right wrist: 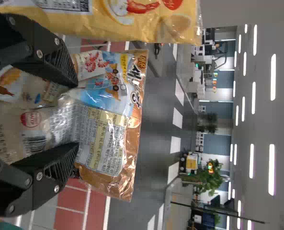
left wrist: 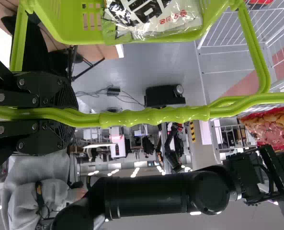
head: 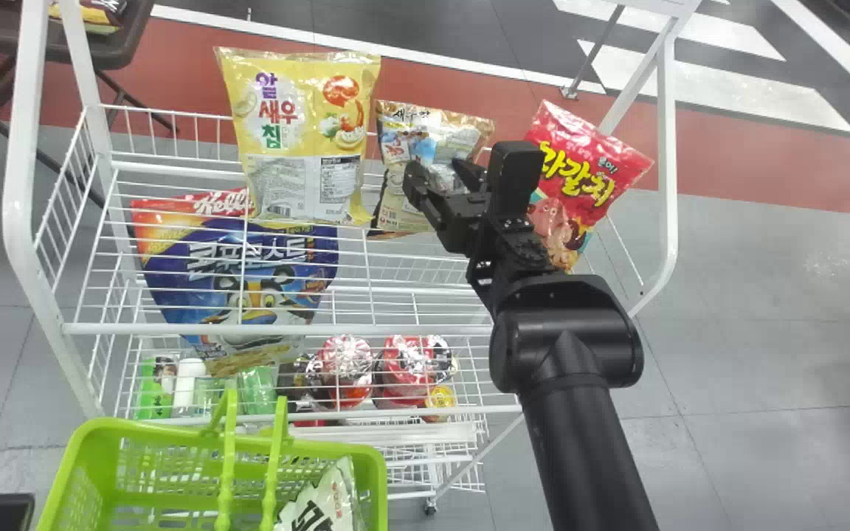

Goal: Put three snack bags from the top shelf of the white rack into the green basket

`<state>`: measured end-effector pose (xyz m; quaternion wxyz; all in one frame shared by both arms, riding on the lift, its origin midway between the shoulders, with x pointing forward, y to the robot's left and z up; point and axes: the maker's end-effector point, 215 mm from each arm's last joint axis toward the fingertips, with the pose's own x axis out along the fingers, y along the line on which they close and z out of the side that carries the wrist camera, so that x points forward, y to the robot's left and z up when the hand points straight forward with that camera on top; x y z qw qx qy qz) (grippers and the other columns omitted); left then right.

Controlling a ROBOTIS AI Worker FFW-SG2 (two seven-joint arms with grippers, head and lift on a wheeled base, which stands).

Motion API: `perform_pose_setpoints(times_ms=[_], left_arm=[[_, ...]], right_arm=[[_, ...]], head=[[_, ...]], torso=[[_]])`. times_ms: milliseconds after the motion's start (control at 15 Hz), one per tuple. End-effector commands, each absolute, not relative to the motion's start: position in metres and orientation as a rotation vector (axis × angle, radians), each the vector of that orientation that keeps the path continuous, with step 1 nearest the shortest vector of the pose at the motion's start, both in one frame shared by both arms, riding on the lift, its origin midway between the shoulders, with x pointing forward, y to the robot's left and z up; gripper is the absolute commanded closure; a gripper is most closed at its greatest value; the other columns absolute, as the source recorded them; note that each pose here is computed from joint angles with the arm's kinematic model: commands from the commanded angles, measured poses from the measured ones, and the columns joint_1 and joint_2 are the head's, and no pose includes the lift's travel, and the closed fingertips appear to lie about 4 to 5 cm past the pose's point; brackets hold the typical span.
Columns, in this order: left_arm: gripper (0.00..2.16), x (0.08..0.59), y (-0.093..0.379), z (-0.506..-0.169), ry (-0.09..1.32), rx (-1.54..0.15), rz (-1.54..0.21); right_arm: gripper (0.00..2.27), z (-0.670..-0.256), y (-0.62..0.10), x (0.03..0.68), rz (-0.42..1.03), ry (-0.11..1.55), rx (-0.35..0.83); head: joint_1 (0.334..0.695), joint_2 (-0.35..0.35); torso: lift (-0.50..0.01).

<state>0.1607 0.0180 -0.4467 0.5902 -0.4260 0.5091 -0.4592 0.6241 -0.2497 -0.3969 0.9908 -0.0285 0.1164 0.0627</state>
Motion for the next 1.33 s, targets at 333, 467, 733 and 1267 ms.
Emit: perform_pose_setpoints(times_ms=[333, 467, 733, 1267], left_arm=[[1.54, 0.164, 0.019, -0.443, 1.176, -0.984, -1.071], [1.51, 0.168, 0.018, -0.441, 1.166, -0.974, -1.068], [1.51, 0.173, 0.022, -0.432, 1.148, -0.964, -1.067], [1.51, 0.197, 0.027, -0.428, 1.105, -0.949, -1.037]], right_arm=[[2.19, -0.341, -0.255, 0.578, 0.073, 0.1, -0.076], [2.19, -0.333, -0.259, 0.551, 0.068, 0.113, -0.062], [2.19, -0.326, -0.269, 0.483, 0.07, 0.177, -0.021], [2.19, -0.429, -0.208, 0.302, 0.31, 0.767, 0.275]], head=[[0.695, -0.341], [0.695, -0.348], [0.695, -0.35], [0.695, -0.35]], torso=[[0.0], [0.0], [0.0], [0.0]])
